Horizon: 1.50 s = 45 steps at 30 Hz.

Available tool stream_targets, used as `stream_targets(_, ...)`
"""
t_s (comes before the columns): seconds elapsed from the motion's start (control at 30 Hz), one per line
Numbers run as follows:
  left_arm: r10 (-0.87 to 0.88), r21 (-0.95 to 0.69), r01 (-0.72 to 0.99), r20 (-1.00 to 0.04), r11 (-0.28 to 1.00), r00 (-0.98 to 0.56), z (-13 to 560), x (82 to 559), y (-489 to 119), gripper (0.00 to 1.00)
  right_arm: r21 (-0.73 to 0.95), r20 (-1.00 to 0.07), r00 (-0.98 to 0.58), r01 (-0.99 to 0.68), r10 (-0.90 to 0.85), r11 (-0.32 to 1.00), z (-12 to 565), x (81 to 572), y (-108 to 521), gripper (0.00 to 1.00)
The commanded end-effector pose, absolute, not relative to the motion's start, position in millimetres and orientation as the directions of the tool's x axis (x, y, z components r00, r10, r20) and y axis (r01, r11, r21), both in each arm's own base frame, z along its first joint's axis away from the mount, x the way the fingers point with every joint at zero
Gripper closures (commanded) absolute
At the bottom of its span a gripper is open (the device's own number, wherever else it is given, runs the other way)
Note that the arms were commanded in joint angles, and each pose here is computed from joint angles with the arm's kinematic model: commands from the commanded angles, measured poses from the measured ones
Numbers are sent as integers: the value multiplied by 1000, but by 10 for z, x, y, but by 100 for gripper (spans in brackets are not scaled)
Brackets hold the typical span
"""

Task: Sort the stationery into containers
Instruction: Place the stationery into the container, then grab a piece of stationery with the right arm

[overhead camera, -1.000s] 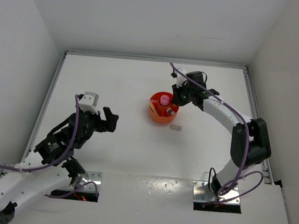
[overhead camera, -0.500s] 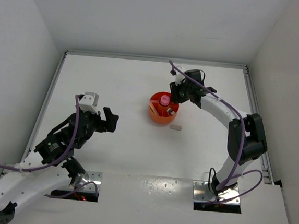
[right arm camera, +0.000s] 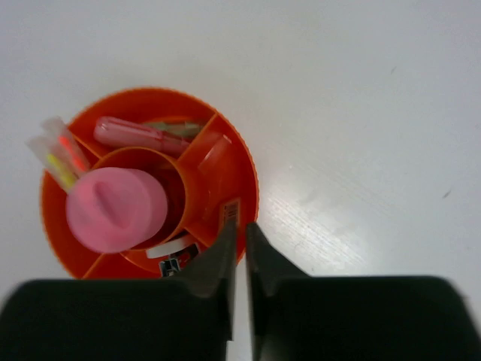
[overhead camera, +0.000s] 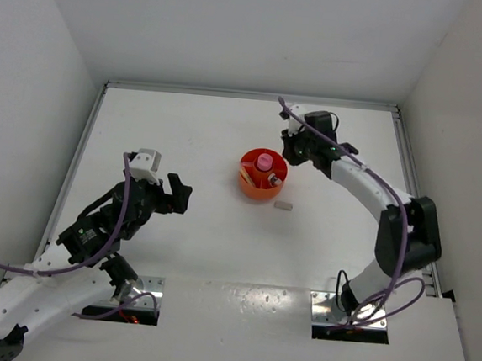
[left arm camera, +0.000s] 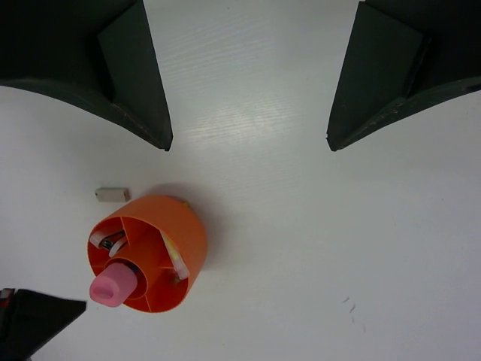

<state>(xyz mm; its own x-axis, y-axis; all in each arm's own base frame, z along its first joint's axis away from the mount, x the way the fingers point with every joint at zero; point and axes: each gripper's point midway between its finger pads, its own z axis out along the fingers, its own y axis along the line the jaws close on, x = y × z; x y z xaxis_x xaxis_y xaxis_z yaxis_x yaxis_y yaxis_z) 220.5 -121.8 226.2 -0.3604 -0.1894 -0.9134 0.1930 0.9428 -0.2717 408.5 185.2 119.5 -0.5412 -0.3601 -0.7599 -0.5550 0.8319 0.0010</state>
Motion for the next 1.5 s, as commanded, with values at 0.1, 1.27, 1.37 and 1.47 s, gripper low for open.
stream_targets(0.1,-201,-280,197,-917,940,-345,2300,2239,-1228,10,-192,-855,-289,-596,-432,780,1787,3848,1622,100)
stream_targets(1.27,-194,-282,226,-918,932,-346,2315,2227,-1275,10,-270,-597,-53,-926,-800,263,91,3249,1517,28)
stream_targets(1.37,-194,-282,226,-918,932,-346,2315,2227,-1275,10,-250,-595,-73,-930,-801,270,48,3295,1535,28)
stream_targets(1.47,-194,-282,226,-918,932,-346,2315,2227,-1275,10,-217,-585,-83,-943,-807,254,-2,3285,1552,32)
